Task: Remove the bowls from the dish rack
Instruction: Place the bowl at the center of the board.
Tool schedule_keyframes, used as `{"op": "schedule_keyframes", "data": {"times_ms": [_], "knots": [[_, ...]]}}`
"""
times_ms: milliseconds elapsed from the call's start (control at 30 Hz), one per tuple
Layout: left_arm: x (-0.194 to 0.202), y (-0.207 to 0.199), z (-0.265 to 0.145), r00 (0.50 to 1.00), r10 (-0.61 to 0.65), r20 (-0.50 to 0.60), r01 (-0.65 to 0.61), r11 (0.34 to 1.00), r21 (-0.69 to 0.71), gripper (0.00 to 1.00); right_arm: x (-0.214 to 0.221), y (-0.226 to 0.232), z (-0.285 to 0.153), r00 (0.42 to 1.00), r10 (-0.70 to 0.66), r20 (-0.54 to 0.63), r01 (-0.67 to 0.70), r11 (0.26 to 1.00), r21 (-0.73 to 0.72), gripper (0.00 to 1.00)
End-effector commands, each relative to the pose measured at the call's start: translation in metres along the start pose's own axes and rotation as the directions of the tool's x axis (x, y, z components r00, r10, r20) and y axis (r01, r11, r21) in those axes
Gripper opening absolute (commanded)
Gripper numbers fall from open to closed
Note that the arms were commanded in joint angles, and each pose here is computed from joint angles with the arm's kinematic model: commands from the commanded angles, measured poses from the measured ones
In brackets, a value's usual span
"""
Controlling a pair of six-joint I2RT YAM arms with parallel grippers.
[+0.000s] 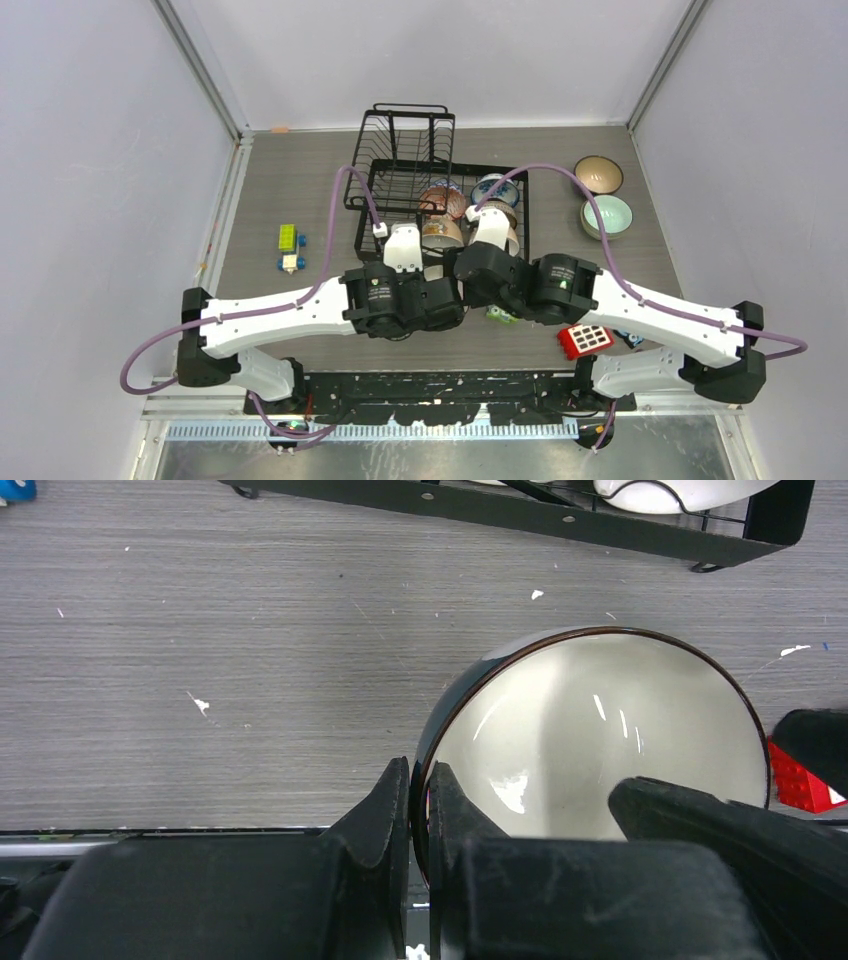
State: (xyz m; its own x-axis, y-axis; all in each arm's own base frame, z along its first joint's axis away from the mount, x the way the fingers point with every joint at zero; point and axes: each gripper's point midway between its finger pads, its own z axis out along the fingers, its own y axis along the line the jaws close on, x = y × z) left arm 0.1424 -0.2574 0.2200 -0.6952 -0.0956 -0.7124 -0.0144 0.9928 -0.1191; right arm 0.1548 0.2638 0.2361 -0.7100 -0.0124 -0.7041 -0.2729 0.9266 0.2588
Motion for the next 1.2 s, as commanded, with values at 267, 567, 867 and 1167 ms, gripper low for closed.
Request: {"op": "schedule_keyframes", "data": {"times_ms": [267,567,867,1167], "knots": [[-0.077,0.036,-0.045,0.981,-0.045,0.187,0.027,0.995,0.100,0.00,-0.038,-0.006,-0.093,0.982,-0.113,0.152,0.152,0.947,-0.283,0.90],[-0.165,0.058,-0.083,0.924,-0.063,0.377,-0.010,0.982,0.189,0.00,-0.022,-0.013,-0.124,0.950,-0.191,0.249,0.289,0.841,-0.457,0.90],[-0.240,0.080,-0.057,0.910,-0.107,0.400,0.069,0.992,0.108,0.00,-0.014,-0.002,-0.102,0.955,-0.167,0.247,0.268,0.843,-0.467,0.89],[-0.296,0.143,-0.001,0.846,-0.382,0.372,0.364,0.924,0.121,0.00,0.006,0.007,-0.093,0.962,-0.161,0.219,0.256,0.807,-0.532,0.89]]}}
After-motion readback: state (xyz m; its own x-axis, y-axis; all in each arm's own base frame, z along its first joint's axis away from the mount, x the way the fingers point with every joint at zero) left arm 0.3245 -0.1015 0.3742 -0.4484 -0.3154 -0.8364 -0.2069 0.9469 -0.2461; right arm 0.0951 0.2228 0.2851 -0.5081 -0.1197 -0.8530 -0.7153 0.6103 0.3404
